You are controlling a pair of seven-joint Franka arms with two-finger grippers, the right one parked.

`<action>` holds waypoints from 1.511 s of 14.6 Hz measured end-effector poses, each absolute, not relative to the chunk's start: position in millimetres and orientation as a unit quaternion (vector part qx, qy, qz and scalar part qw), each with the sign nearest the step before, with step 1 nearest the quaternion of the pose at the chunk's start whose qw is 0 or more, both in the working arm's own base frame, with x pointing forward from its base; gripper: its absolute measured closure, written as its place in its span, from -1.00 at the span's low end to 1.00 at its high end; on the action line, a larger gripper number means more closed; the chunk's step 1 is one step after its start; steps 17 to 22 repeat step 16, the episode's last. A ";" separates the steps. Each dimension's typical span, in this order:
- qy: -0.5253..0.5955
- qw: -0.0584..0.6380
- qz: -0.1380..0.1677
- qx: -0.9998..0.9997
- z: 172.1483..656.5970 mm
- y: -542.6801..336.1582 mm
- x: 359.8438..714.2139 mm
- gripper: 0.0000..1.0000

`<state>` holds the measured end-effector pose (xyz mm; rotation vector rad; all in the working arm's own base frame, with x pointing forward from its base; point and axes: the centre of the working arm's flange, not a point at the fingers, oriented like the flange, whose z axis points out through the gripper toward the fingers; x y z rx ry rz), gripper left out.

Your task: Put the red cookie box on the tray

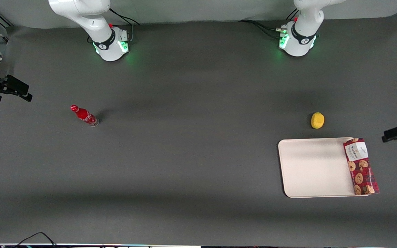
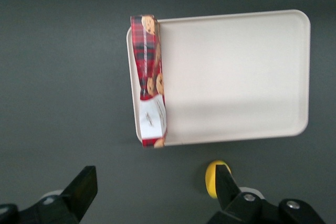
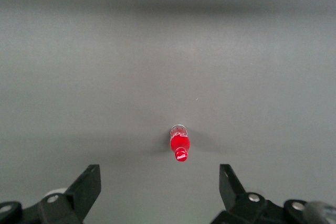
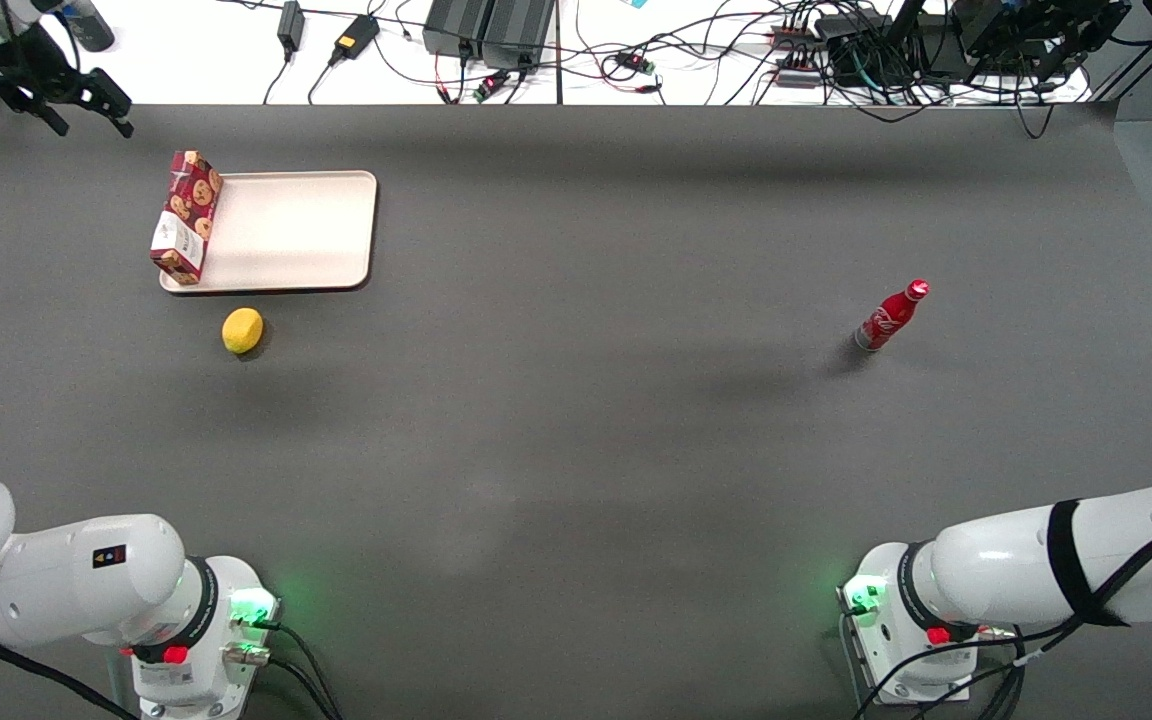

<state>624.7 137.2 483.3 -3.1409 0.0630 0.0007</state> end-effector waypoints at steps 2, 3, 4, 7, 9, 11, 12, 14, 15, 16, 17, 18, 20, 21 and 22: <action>0.027 -0.004 0.014 -1.000 518.6 123.4 602.7 -1.00; 0.030 -0.006 0.019 -0.999 535.6 111.9 593.0 -1.00; 0.026 -0.006 0.024 -0.999 551.2 97.6 583.5 -1.00; 0.028 -0.002 0.023 -0.999 589.6 55.4 560.4 -1.00; 0.039 0.002 0.015 -0.999 609.3 38.2 548.6 -1.00; 0.052 0.008 0.005 -0.999 630.4 18.5 535.1 -1.00; 0.059 0.011 0.001 -0.998 640.9 6.5 527.2 -1.00; 0.068 0.016 -0.006 -0.998 651.8 -9.9 518.6 -1.00; 0.070 0.017 -0.006 -0.997 651.2 -12.0 518.0 -1.00; 0.069 0.016 -0.003 -0.997 648.6 -11.4 518.9 -1.00; 0.069 0.016 -0.003 -0.997 648.6 -11.4 518.9 -1.00; 0.069 0.016 -0.003 -0.997 648.6 -11.4 518.9 -1.00; 0.069 0.016 -0.003 -0.997 648.6 -11.4 518.9 -1.00; 0.069 0.016 -0.003 -0.997 648.6 -11.4 518.9 -1.00; 0.069 0.016 -0.003 -0.997 648.6 -11.4 518.9 -1.00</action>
